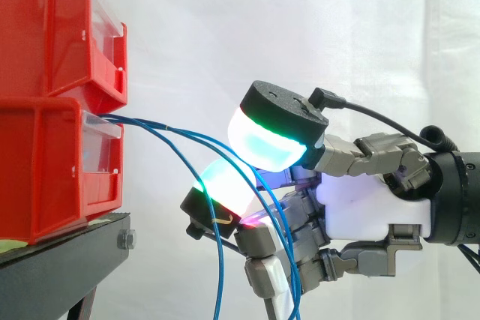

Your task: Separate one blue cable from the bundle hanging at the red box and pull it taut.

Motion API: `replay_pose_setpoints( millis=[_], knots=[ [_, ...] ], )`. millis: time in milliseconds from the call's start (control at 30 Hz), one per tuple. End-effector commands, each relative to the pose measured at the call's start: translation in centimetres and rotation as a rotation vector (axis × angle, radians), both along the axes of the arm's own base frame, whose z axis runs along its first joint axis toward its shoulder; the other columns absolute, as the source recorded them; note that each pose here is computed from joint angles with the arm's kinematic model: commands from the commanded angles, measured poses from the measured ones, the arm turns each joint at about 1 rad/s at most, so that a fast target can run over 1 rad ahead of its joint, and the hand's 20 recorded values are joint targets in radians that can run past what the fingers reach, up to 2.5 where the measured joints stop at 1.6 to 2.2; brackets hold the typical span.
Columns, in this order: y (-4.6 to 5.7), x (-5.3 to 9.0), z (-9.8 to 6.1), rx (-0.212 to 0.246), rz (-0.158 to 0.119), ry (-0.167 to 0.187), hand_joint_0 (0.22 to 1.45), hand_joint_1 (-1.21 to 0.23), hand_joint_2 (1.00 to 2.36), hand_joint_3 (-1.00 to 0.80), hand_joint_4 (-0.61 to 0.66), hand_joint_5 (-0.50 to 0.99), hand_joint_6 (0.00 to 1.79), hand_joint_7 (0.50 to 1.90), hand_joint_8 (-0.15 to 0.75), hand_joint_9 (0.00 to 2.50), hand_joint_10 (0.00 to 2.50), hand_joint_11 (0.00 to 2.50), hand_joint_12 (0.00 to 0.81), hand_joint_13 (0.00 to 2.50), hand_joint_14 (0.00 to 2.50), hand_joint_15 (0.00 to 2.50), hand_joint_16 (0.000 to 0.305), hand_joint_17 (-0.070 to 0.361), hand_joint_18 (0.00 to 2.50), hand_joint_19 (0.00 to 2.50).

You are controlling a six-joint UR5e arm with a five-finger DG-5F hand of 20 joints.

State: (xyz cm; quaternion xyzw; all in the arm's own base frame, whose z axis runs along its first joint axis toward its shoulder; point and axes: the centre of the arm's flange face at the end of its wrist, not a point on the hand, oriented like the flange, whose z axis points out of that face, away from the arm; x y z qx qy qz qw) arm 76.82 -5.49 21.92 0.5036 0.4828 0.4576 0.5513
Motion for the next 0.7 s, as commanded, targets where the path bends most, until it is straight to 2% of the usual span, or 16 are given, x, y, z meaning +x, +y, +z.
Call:
replay_pose_setpoints(
  millis=[0,100,200,267,367,467,533,667],
  knots=[
    [0.00,0.01,0.04,0.000,0.000,-0.002,0.61,-0.76,1.00,-0.50,0.05,-0.16,0.86,1.15,0.314,1.11,0.02,1.00,0.378,1.11,0.02,0.78,0.043,0.098,0.96,0.69],
    [0.00,0.03,-0.07,0.000,0.000,-0.002,0.67,-0.82,1.00,-0.50,-0.02,-0.16,0.86,1.22,0.313,1.11,0.02,1.00,0.379,1.11,0.03,0.79,0.043,0.098,0.96,0.68],
    [0.00,0.02,0.05,0.000,0.000,-0.003,0.68,-0.87,1.02,-0.31,-0.09,-0.18,0.89,1.24,0.310,1.09,0.02,1.00,0.377,1.11,0.03,0.78,0.044,0.099,0.96,0.68],
    [0.00,0.02,0.05,0.000,0.000,-0.003,0.69,-0.88,1.02,-0.26,-0.13,-0.19,0.90,1.25,0.312,1.08,0.02,1.00,0.378,1.11,0.03,0.79,0.044,0.099,0.96,0.68],
    [0.00,0.04,0.07,0.001,0.000,-0.005,0.74,-0.90,1.02,-0.27,-0.11,-0.21,0.90,1.26,0.302,1.06,0.02,0.99,0.376,1.11,0.03,0.78,0.044,0.099,0.96,0.68],
    [0.00,0.05,-0.05,0.000,0.000,-0.003,0.78,-0.90,1.01,-0.35,-0.11,-0.21,0.90,1.21,0.299,1.06,0.02,0.98,0.372,1.11,0.03,0.80,0.043,0.098,0.95,0.68],
    [0.00,0.04,0.07,0.001,0.000,-0.005,0.79,-0.89,1.01,-0.41,-0.08,-0.21,0.90,1.15,0.296,1.07,0.02,1.00,0.371,1.13,0.03,0.81,0.042,0.096,0.96,0.68],
    [0.11,0.01,-0.01,0.002,0.002,-0.003,0.77,-0.89,1.00,-0.45,-0.03,-0.21,0.89,1.17,0.303,1.10,0.02,1.02,0.374,1.15,0.03,0.81,0.043,0.096,0.98,0.66]
  ],
)
